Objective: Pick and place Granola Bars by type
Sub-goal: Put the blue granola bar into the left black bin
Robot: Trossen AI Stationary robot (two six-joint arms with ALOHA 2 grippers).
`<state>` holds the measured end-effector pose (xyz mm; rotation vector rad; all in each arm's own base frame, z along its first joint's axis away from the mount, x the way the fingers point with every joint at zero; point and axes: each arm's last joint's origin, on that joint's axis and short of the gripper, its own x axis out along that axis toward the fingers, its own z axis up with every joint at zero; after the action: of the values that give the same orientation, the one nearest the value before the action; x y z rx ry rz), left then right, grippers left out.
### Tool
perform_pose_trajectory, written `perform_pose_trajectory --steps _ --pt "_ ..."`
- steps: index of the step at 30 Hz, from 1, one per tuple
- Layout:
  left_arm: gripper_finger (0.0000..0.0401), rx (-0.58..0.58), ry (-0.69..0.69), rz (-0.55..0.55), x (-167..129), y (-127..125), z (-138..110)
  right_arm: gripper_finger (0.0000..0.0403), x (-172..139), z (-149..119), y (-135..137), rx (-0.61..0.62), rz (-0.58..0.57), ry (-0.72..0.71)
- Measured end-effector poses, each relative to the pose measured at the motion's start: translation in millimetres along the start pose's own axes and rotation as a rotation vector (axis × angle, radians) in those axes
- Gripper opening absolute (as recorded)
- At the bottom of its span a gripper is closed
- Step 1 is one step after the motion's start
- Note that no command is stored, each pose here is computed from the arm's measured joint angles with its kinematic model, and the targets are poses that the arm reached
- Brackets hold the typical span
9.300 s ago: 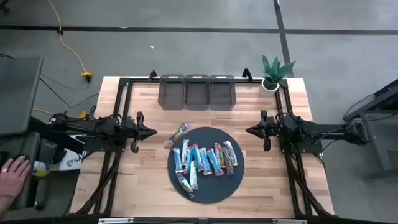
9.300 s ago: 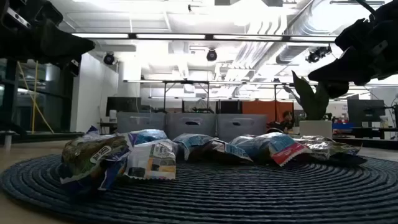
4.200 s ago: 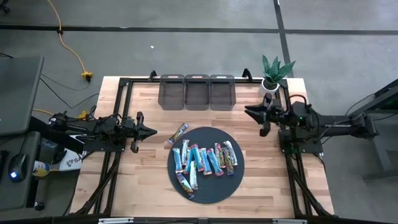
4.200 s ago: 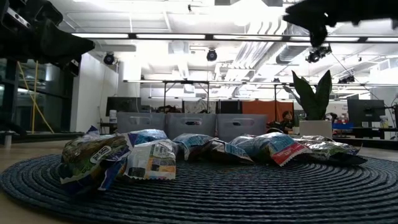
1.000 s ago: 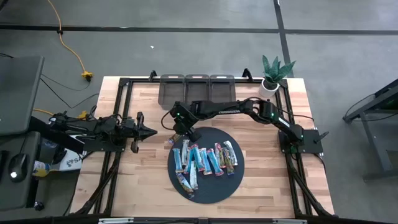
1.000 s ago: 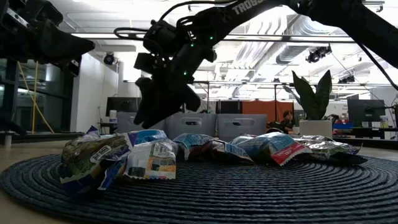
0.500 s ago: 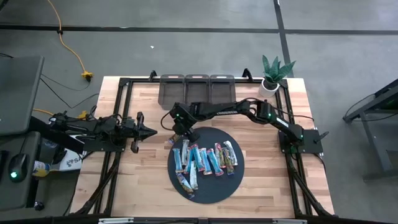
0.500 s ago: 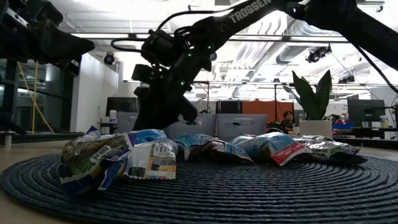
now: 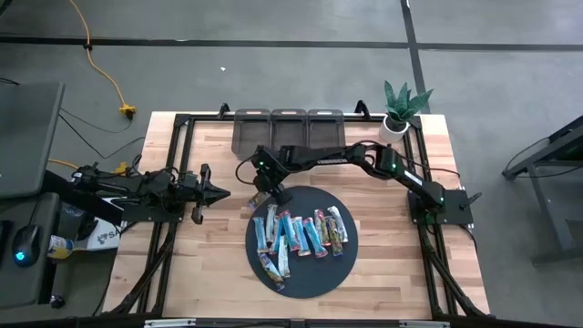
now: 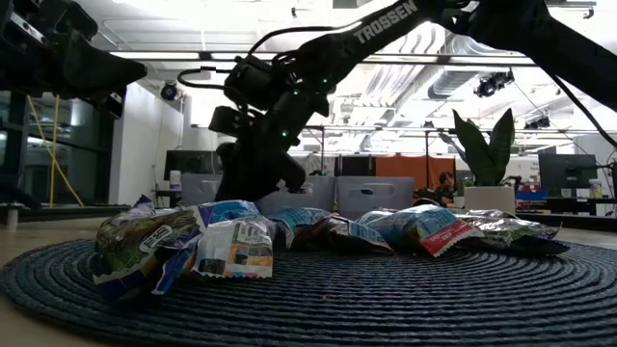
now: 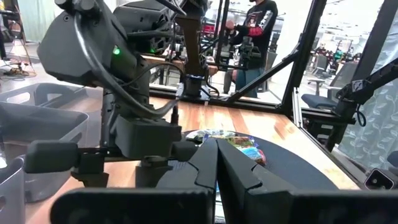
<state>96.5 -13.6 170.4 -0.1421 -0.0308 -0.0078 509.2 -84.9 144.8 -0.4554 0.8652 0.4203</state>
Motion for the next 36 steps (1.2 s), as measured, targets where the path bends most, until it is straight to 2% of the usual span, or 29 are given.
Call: perform_pose_trajectory --steps 7,19,25,36 --pt "0.0001 0.0 0.0 0.0 0.0 0.0 -0.1 0.0181 0.1 -2.0 3.7 0.024 0.046 0.013" --pt "0.0001 0.0 0.0 0.0 0.0 0.0 0.0 0.0181 0.2 -9.1 -2.1 0.042 0.039 0.024" --pt "0.0001 0.0 0.0 0.001 0.0 0.0 0.0 0.0181 9.8 -18.4 1.6 0.064 0.083 0.065" --pt "0.0001 0.0 0.002 -0.006 0.0 -0.2 -0.1 0.0181 11.4 -19.7 2.4 0.107 0.086 0.074"
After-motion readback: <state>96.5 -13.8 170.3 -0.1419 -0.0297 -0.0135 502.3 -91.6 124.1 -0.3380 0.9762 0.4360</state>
